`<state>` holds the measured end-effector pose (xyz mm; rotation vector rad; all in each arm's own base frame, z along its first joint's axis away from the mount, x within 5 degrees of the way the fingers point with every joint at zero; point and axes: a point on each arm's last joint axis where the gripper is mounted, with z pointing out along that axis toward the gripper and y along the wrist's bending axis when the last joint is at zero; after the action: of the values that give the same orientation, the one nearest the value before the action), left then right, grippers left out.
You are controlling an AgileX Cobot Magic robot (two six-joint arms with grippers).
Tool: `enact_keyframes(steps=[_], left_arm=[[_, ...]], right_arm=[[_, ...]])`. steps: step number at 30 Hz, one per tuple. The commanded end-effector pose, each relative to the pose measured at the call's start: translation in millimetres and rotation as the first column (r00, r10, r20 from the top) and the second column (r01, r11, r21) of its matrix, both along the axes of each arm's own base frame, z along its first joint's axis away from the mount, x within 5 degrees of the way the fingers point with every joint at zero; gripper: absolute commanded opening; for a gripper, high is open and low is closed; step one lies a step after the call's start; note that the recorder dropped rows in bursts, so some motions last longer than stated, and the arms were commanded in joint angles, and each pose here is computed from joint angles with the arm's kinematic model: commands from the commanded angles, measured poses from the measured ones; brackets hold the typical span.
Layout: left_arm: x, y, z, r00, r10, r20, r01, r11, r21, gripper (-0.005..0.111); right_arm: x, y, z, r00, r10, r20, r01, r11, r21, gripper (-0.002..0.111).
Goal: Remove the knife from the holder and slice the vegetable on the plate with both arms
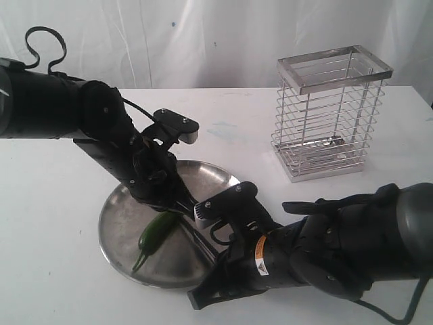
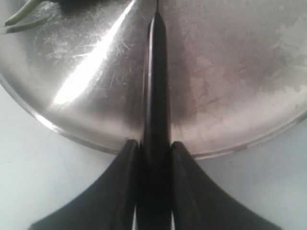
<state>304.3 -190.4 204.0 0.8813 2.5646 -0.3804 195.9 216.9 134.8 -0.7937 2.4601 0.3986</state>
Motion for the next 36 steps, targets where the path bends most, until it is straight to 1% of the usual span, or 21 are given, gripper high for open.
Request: enact_keyframes(steps=[1, 9, 16, 21, 24, 28, 36], left_arm=[[-4.4, 1.6, -2.3, 0.999, -0.019, -0.034, 0.02, 1.0, 0.019, 0.0], [-1.6, 4.7, -19.2, 0.997, -0.057, -0.057, 0.063, 0.992, 0.105, 0.0], [3.4, 5.6, -34.7, 0.996, -0.058, -0.071, 0.067, 0.988, 0.136, 0.0], [11.4, 13.6, -40.9, 0.998, -0.024, -0.063, 0.033, 0.99, 0.14, 0.0], [17.1, 21.9, -40.6, 0.998, 0.014, -0.054, -0.007, 0.991, 0.134, 0.0], [21.0, 28.7, -40.5, 0.998, 0.038, -0.051, -0.031, 0.991, 0.132, 0.0], [20.6, 27.1, -40.1, 0.996, 0.061, -0.062, -0.054, 0.993, 0.108, 0.0]], right_arm=[[0.6, 0.2, 0.0, 1.0, 0.004, 0.006, -0.004, 1.0, 0.005, 0.0], [0.6, 0.2, 0.0, 1.0, 0.004, 0.006, -0.004, 1.0, 0.005, 0.0], [0.4, 0.0, -0.2, 1.0, 0.005, 0.005, -0.005, 1.0, 0.001, 0.0], [-0.2, -1.4, -1.2, 1.0, 0.003, -0.005, -0.003, 1.0, -0.016, 0.0], [-0.5, -1.9, -1.6, 1.0, 0.007, -0.007, -0.007, 1.0, -0.025, 0.0], [-0.9, -2.7, -2.1, 1.0, 0.021, -0.005, -0.021, 0.999, -0.041, 0.0], [-0.6, -2.3, -1.7, 1.0, 0.021, -0.005, -0.021, 0.999, -0.041, 0.0]])
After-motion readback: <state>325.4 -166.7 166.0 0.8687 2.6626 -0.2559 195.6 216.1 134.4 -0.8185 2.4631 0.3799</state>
